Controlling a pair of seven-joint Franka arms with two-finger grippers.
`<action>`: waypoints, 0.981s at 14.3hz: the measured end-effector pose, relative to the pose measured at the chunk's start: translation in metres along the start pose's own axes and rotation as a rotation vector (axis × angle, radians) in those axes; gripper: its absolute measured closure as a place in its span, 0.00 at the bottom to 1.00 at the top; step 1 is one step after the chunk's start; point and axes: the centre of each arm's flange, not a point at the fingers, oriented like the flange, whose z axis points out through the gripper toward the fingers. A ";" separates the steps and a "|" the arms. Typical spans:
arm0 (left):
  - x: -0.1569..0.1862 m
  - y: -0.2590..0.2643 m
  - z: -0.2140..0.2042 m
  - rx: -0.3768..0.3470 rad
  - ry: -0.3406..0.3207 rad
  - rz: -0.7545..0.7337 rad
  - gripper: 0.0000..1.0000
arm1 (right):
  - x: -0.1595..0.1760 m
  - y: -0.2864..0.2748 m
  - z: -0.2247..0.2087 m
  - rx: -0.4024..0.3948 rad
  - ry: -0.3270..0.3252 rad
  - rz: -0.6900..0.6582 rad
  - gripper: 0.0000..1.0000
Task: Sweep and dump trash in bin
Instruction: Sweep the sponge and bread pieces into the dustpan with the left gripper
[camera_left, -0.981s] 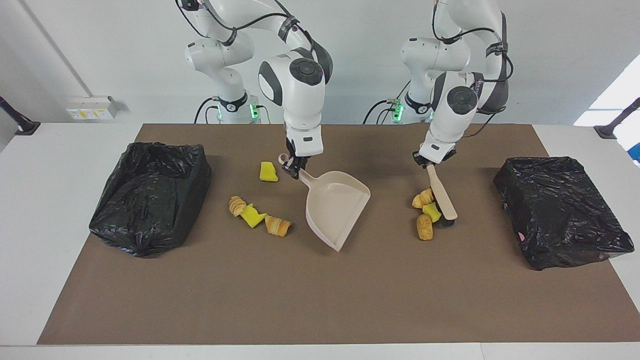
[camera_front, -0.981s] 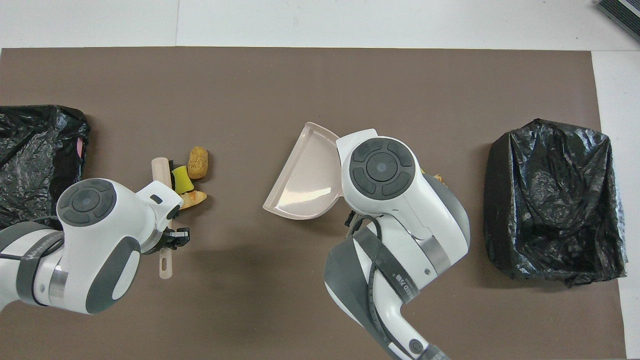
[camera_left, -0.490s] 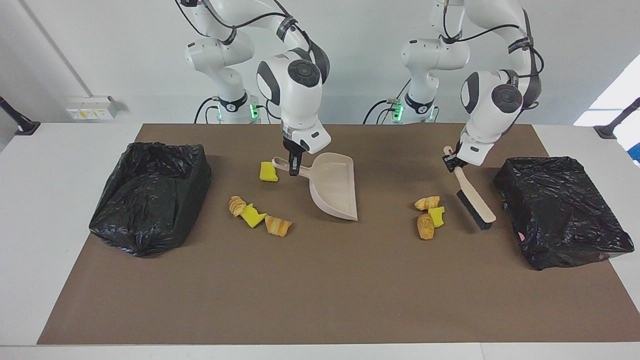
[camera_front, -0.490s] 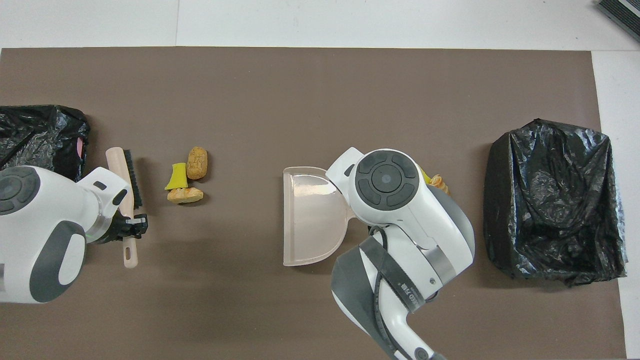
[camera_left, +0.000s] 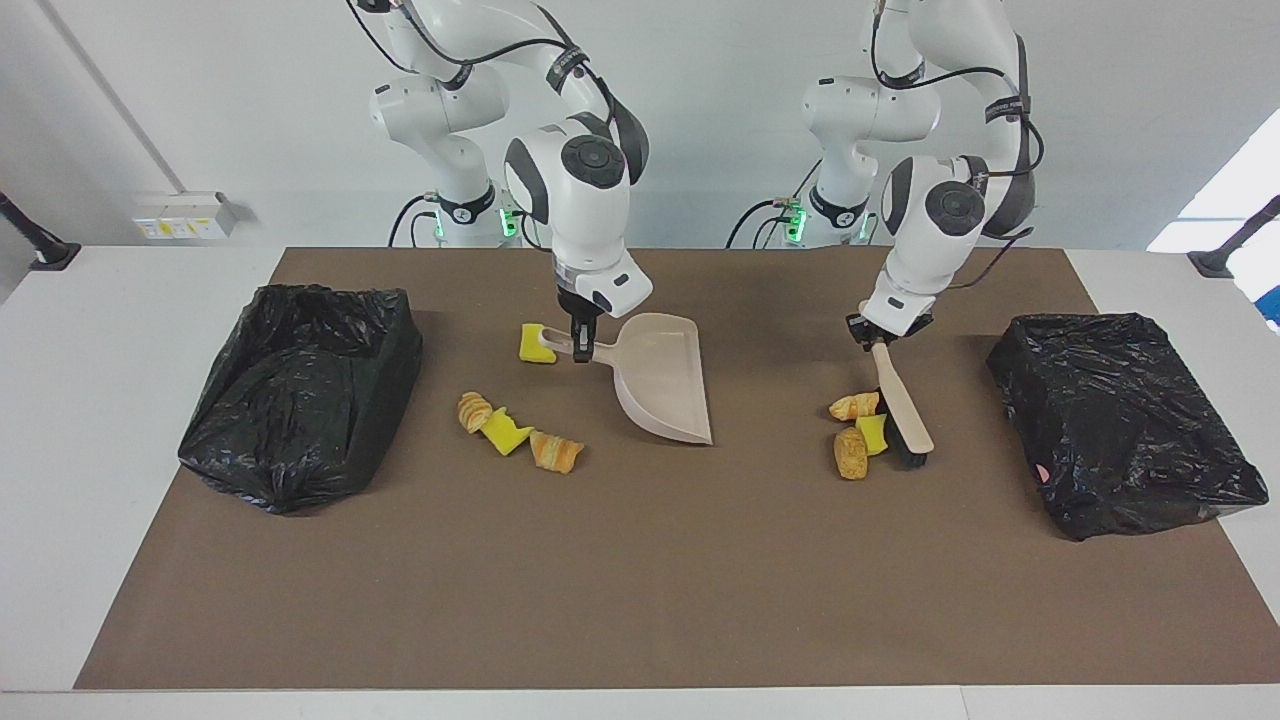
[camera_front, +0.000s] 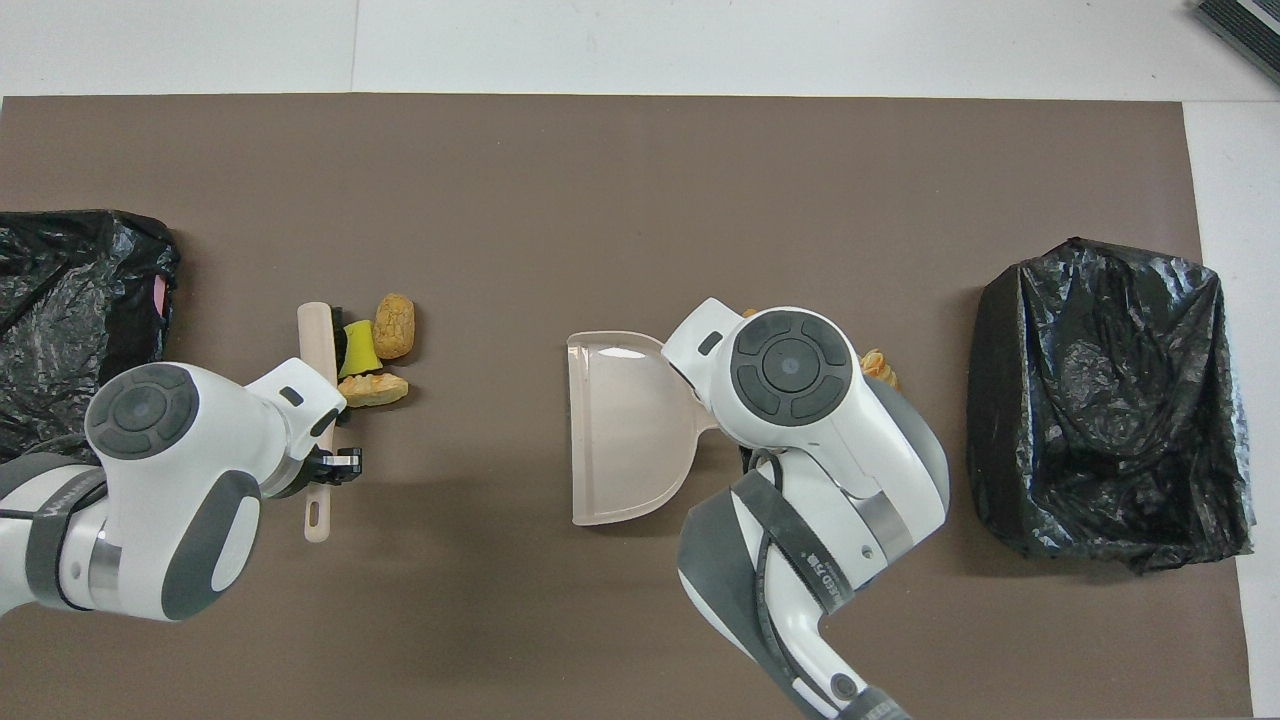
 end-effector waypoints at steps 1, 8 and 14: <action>-0.002 0.008 0.000 0.002 0.001 0.016 0.73 | 0.001 0.001 0.005 -0.004 0.005 -0.001 0.69; -0.020 0.063 -0.001 -0.068 -0.014 0.063 0.73 | 0.003 0.006 0.015 -0.017 0.019 -0.002 0.69; -0.072 0.168 -0.010 -0.125 -0.017 0.072 0.73 | 0.005 0.008 0.027 -0.009 0.020 -0.005 0.69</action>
